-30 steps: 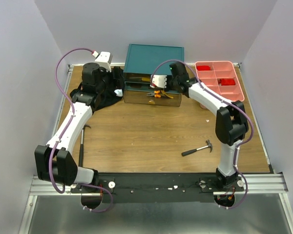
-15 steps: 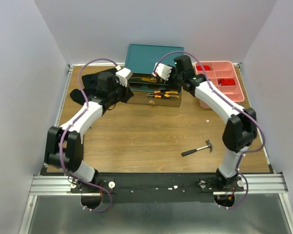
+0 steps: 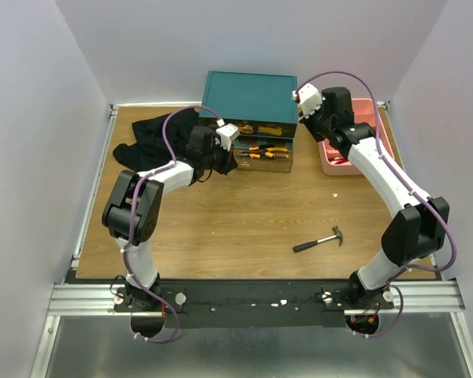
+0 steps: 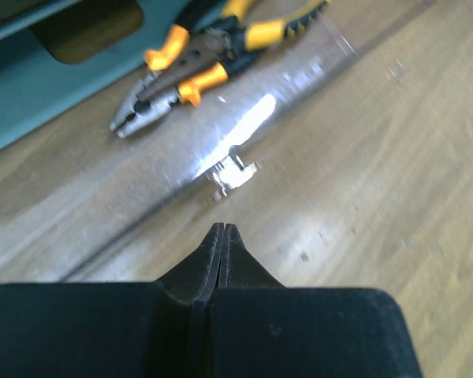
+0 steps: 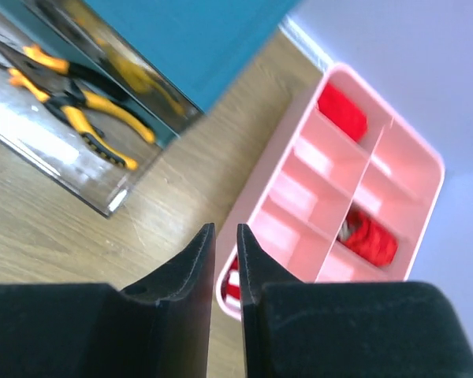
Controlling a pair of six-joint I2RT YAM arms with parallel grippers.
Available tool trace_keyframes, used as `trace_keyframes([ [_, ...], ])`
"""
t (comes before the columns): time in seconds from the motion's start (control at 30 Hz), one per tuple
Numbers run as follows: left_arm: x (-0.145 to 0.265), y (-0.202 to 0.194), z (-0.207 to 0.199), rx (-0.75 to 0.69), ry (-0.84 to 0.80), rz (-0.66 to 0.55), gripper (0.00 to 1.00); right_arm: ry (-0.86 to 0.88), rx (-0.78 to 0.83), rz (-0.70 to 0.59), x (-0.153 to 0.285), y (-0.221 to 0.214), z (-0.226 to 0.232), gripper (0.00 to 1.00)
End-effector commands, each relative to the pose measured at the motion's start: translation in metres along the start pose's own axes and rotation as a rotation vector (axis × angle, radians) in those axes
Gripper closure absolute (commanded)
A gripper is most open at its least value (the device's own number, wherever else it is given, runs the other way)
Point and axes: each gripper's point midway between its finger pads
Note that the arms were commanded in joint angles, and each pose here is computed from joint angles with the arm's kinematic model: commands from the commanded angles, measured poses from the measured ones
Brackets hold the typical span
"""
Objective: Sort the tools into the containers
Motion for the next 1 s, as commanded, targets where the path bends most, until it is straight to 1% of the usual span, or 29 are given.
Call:
trace_keyframes([
  [0.0, -0.023, 0.035, 0.021, 0.057, 0.108, -0.143, 1.00, -0.019, -0.125, 0.075, 0.004, -0.030, -0.008, 0.76],
  [0.23, -0.054, 0.051, 0.035, 0.056, 0.165, -0.238, 1.00, -0.021, -0.155, 0.103, 0.003, -0.044, -0.014, 0.78],
  [0.27, -0.057, 0.062, 0.034, 0.052, 0.162, -0.253, 1.00, -0.020, -0.155, 0.108, 0.002, -0.045, -0.014, 0.78],
  [0.33, -0.068, 0.063, 0.036, 0.060, 0.152, -0.255, 1.00, -0.017, -0.156, 0.115, 0.001, -0.048, -0.014, 0.78],
  [0.37, -0.070, 0.075, 0.034, 0.050, 0.145, -0.284, 1.00, -0.017, -0.156, 0.119, 0.001, -0.049, -0.013, 0.78],
  [0.4, -0.074, 0.080, 0.033, 0.062, 0.138, -0.292, 1.00, -0.019, -0.156, 0.120, 0.001, -0.050, -0.014, 0.78],
  [0.43, -0.082, 0.073, 0.035, 0.081, 0.137, -0.269, 1.00, -0.018, -0.155, 0.124, 0.000, -0.052, -0.013, 0.78],
  [0.47, -0.086, 0.075, 0.034, 0.110, 0.128, -0.271, 1.00, -0.019, -0.156, 0.126, 0.001, -0.053, -0.013, 0.78],
  [0.5, -0.088, 0.085, 0.032, 0.120, 0.119, -0.288, 1.00, -0.016, -0.154, 0.128, 0.000, -0.053, -0.012, 0.78],
  [0.6, -0.098, 0.083, 0.031, 0.178, 0.118, -0.290, 0.95, -0.012, -0.157, 0.131, 0.001, -0.055, -0.010, 0.77],
  [0.67, -0.098, 0.089, 0.029, 0.203, 0.107, -0.327, 0.87, -0.014, -0.155, 0.130, 0.002, -0.055, -0.010, 0.77],
  [0.7, -0.098, 0.086, 0.028, 0.240, 0.105, -0.332, 0.85, -0.017, -0.156, 0.131, 0.002, -0.056, -0.011, 0.76],
  [0.73, -0.095, 0.091, 0.022, 0.248, 0.082, -0.342, 0.80, -0.018, -0.148, 0.131, 0.003, -0.056, -0.011, 0.76],
  [0.8, -0.088, 0.093, 0.014, 0.255, 0.053, -0.332, 0.73, 0.000, -0.131, 0.131, 0.004, -0.057, -0.009, 0.72],
  [0.83, -0.072, 0.105, 0.003, 0.260, 0.019, -0.337, 0.66, 0.025, -0.094, 0.135, 0.006, -0.059, -0.006, 0.69],
  [0.87, -0.061, 0.109, -0.003, 0.268, -0.002, -0.333, 0.62, 0.054, -0.075, 0.123, 0.009, -0.058, -0.002, 0.57],
  [0.9, -0.051, 0.098, -0.007, 0.282, -0.018, -0.305, 0.60, 0.098, -0.063, 0.115, 0.009, -0.061, 0.005, 0.51],
  [0.93, -0.028, 0.111, -0.020, 0.254, -0.041, -0.313, 0.54, 0.167, -0.016, 0.130, 0.015, -0.069, 0.015, 0.45],
  [0.97, -0.015, 0.107, -0.030, 0.225, -0.091, -0.279, 0.51, 0.301, 0.006, 0.082, 0.021, -0.066, 0.036, 0.39],
])
Point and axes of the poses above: each gripper's point midway between its finger pads, its own x axis back along the fingers, its own z axis along the line the jaws close on, y = z × x, and after that the axes turned 6 degrees about x, right-handed
